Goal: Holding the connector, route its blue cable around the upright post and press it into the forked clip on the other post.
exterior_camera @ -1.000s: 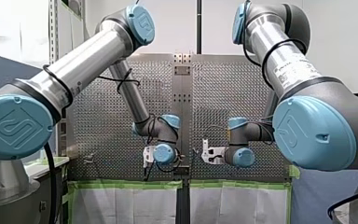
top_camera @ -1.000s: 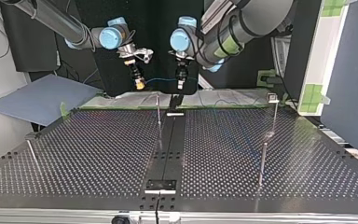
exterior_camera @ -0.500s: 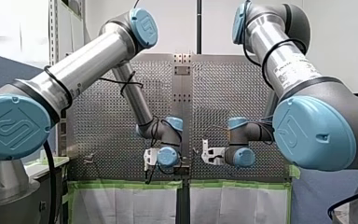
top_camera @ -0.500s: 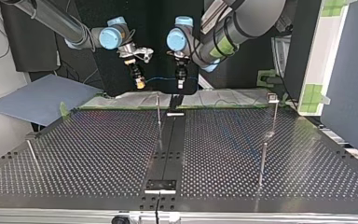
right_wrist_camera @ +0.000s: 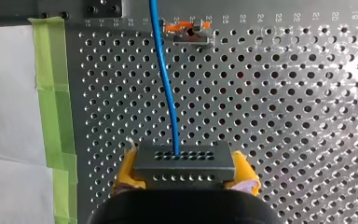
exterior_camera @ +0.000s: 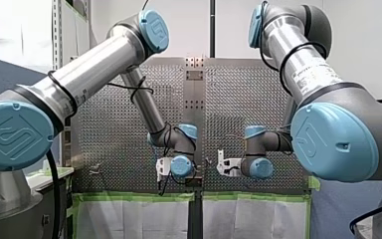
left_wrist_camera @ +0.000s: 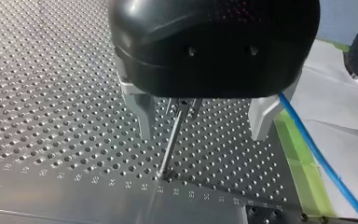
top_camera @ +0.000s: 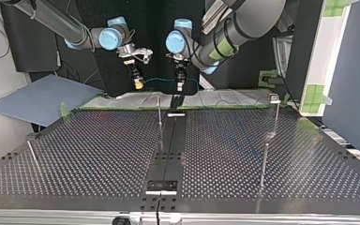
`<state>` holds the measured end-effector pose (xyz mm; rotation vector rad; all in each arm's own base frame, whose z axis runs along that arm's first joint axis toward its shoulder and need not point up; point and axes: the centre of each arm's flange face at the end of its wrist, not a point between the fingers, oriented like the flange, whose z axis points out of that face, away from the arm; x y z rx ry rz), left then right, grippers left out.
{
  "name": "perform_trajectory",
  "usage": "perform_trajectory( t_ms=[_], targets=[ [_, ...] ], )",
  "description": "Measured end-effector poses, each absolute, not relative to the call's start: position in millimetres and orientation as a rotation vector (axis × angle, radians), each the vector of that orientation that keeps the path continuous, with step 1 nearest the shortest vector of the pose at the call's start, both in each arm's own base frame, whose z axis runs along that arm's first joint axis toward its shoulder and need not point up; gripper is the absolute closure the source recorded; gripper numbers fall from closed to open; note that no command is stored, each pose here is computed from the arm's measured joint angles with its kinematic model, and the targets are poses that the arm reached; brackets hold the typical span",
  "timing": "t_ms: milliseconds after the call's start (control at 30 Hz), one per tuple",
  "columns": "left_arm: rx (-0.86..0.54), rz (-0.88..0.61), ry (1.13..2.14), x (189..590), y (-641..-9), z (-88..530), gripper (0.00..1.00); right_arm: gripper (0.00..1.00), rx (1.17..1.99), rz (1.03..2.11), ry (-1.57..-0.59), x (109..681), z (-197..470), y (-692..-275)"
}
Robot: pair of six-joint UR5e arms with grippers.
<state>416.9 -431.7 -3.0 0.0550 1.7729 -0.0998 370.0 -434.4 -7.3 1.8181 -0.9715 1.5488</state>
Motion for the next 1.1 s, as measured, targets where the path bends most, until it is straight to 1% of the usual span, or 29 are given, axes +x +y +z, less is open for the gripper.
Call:
perform_trajectory(
  t_ms=[367, 633, 967, 1000, 1033, 1067, 1100],
  targets=[
    [0.043, -0.1, 1.78, 426, -439, -6, 0.0, 1.0, 1.821, 1.535, -0.982, 365, -27, -435],
    [0.041, -0.099, 1.783, 428, -441, -6, 0.0, 1.0, 1.818, 1.537, -0.98, 365, -29, -435],
    [0.012, -0.053, 1.758, 428, -439, -5, 0.0, 1.0, 1.818, 1.538, -0.982, 365, -30, -435],
    [0.01, -0.045, 1.756, 428, -438, -4, 0.04, 1.0, 1.818, 1.538, -0.983, 365, -30, -435],
    [0.008, -0.034, 1.752, 428, -438, -4, 0.04, 1.0, 1.818, 1.538, -0.983, 365, -30, -435],
    [0.007, -0.025, 1.75, 428, -438, -4, 0.13, 1.0, 1.818, 1.538, -0.983, 365, -30, -435],
    [0.008, -0.017, 1.748, 428, -437, -4, 0.18, 1.0, 1.818, 1.538, -0.983, 365, -29, -436]
  ],
)
